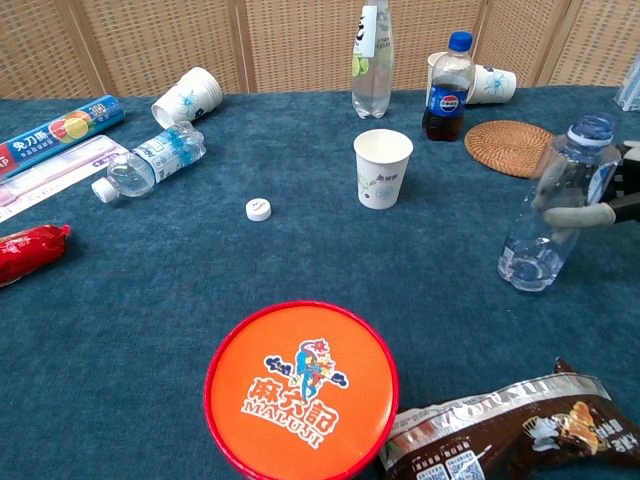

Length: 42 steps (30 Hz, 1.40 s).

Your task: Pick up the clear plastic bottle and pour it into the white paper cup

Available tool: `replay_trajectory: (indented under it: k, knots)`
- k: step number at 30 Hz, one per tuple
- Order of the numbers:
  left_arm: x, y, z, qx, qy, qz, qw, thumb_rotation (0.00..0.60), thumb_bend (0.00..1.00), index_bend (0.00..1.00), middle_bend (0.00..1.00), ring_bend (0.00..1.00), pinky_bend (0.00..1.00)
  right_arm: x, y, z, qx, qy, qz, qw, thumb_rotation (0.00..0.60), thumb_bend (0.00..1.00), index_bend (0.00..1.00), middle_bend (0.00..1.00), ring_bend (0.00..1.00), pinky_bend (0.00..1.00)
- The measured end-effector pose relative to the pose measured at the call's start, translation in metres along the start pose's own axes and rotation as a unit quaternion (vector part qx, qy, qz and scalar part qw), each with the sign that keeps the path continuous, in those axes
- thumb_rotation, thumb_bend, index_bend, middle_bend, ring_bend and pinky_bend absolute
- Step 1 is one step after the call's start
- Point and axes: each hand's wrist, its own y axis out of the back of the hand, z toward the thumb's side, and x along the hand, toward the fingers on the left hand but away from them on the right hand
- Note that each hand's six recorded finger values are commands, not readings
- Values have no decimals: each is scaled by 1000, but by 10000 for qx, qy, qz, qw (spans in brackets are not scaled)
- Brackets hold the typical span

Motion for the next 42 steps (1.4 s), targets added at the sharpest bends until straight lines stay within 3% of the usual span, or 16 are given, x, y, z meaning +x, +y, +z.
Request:
replay_trajectory:
  k: [16,29,42]
  knots:
    - [2,1,6,11,-138,25,9999,491,383,230,198,144,47,-16,11,41,1432,-61,49,9897,600,167,654,657,632,544]
    - [1,3,5,-11,-164,93,9998,492,383,229,198,144,47,-41,26,71,1886,-308,-346,9810,600,167,654,657,637,546]
    - [-2,3,2,-35,-131,96,9999,493,383,229,198,143,46,-81,15,103,2529,-312,-253,9667,600,164,660,654,643,551]
